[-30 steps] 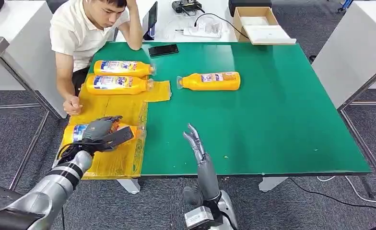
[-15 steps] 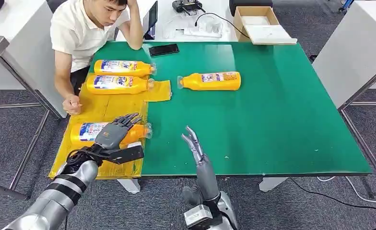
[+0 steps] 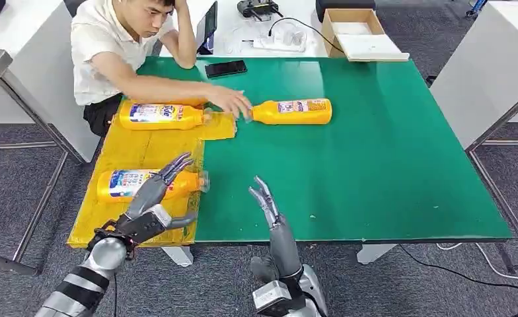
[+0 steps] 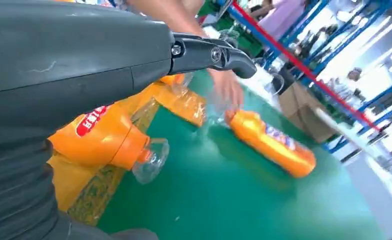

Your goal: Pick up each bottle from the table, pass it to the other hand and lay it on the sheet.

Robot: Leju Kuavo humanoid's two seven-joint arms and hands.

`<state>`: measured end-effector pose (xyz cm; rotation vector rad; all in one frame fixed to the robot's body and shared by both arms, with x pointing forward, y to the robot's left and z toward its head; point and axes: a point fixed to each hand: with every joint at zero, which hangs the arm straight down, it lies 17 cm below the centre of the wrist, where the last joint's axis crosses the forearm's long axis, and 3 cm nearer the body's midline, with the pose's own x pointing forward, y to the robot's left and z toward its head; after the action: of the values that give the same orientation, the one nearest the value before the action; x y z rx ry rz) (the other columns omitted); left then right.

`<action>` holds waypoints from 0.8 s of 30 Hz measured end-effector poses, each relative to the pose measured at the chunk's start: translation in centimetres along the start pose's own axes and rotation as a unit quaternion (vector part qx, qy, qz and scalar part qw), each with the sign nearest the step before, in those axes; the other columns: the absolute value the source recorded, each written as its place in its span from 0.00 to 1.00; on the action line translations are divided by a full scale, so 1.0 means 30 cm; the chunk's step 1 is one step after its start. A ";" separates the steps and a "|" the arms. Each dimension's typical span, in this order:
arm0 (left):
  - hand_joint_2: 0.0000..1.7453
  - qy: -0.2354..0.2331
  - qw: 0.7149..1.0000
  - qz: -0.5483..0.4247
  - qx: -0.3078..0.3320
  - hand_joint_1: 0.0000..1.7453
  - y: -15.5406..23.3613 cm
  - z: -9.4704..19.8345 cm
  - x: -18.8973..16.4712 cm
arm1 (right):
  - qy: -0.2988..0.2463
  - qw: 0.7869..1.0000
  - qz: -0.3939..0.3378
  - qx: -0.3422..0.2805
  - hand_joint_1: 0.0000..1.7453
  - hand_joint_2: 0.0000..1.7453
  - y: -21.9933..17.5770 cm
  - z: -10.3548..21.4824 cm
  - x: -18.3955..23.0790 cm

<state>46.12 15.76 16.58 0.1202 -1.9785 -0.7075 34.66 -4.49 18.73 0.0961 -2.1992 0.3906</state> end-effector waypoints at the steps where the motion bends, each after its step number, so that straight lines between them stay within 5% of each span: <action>1: 1.00 -0.010 0.999 0.025 0.024 0.00 0.029 -0.002 0.027 | 0.000 1.000 0.000 0.000 0.00 0.00 0.000 0.001 0.000; 4: 1.00 -0.027 0.989 0.121 0.084 0.00 0.092 0.000 0.094 | 0.000 1.000 0.005 -0.004 0.00 0.00 -0.005 0.002 0.000; 9: 1.00 -0.034 0.922 0.351 0.158 0.00 0.151 0.060 0.169 | 0.023 0.995 0.015 -0.094 0.00 0.00 -0.153 0.023 -0.024; 19: 1.00 -0.018 0.894 0.407 0.187 0.00 0.054 0.193 0.229 | 0.046 0.958 0.075 -0.271 0.00 0.00 -0.599 0.105 -0.050; 20: 1.00 -0.019 0.893 0.408 0.187 0.00 0.051 0.194 0.233 | 0.047 0.957 0.077 -0.275 0.00 1.00 -0.610 0.110 -0.051; 21: 1.00 -0.020 0.893 0.410 0.187 0.00 0.048 0.194 0.239 | 0.048 0.956 0.080 -0.279 0.00 1.00 -0.625 0.116 -0.052; 22: 1.00 -0.020 0.893 0.409 0.188 0.00 0.048 0.194 0.239 | 0.049 0.955 0.082 -0.282 0.00 0.00 -0.631 0.119 -0.053; 24: 1.00 -0.018 0.894 0.404 0.190 0.00 0.047 0.196 0.241 | 0.052 0.951 0.086 -0.294 0.00 0.00 -0.654 0.127 -0.057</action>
<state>37.84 16.75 20.96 -0.4679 -1.9398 0.2231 36.84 -24.39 20.00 -0.4334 -2.1346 -0.1746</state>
